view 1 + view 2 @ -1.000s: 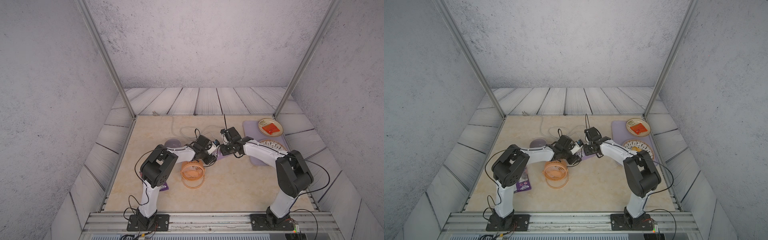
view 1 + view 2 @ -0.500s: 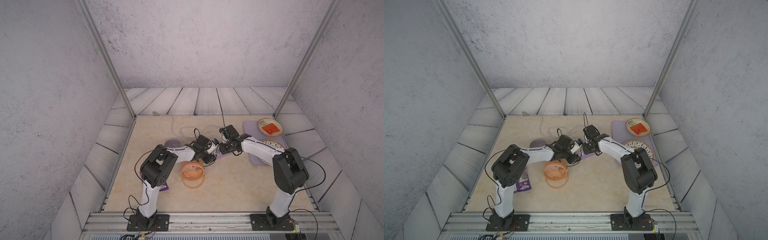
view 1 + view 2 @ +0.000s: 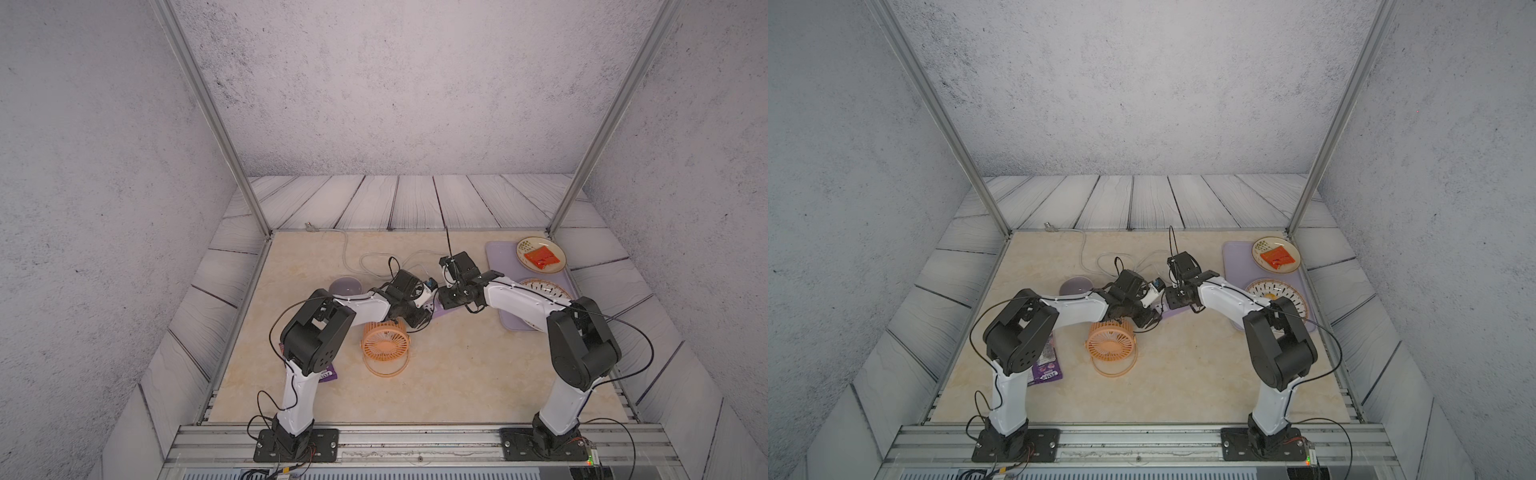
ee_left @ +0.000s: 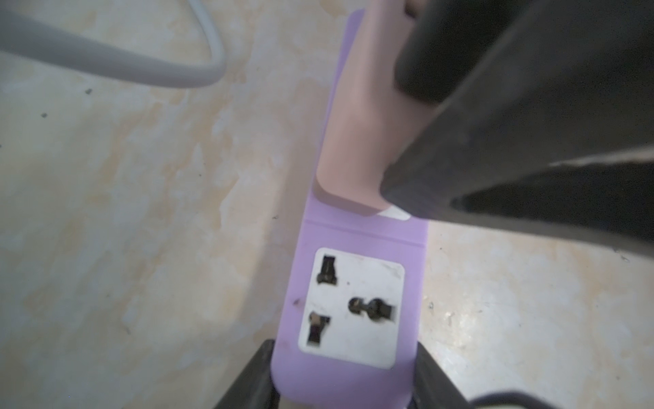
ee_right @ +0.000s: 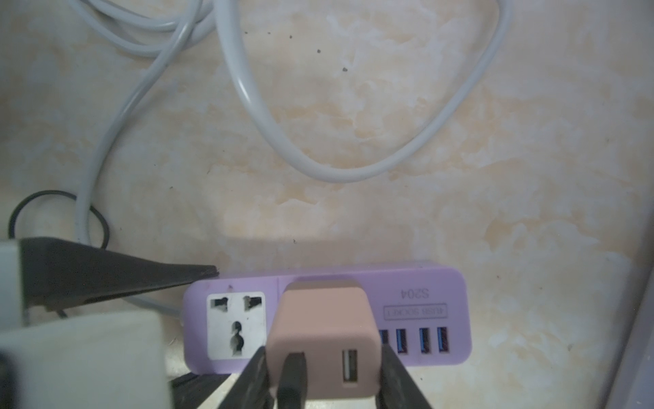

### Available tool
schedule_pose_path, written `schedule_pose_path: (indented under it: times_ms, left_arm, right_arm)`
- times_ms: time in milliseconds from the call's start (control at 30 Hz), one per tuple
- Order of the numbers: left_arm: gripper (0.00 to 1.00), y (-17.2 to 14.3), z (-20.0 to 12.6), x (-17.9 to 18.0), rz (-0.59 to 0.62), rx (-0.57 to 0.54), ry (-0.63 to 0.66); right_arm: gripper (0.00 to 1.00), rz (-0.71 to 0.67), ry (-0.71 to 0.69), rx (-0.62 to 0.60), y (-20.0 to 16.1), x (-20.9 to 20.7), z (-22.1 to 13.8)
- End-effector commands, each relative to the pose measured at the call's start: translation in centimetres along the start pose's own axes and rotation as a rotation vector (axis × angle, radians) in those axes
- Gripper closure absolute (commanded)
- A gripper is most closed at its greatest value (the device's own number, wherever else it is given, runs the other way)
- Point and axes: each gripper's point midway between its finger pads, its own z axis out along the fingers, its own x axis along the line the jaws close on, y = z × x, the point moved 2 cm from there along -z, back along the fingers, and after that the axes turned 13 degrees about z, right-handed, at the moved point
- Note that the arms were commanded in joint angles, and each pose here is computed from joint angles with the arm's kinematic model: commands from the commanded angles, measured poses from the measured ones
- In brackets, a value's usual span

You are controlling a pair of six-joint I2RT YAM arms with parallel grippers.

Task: Unplug the desk fan from the power strip
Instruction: Remove the plug from the socket.

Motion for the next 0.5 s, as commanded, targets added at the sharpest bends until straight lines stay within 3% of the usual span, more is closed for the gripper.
schedule_pose_path:
  times_ms: [0, 467]
  left_arm:
    - [1.00, -0.5, 0.6, -4.4, 0.120, 0.040, -0.123]
    - [1.00, -0.4, 0.5, -4.3, 0.123, 0.037, -0.121]
  right_arm:
    - [0.60, 0.036, 0.093, -0.171, 4.0, 1.9, -1.7]
    - [0.61, 0.081, 0.118, -0.191, 3.9, 0.6, -2.0]
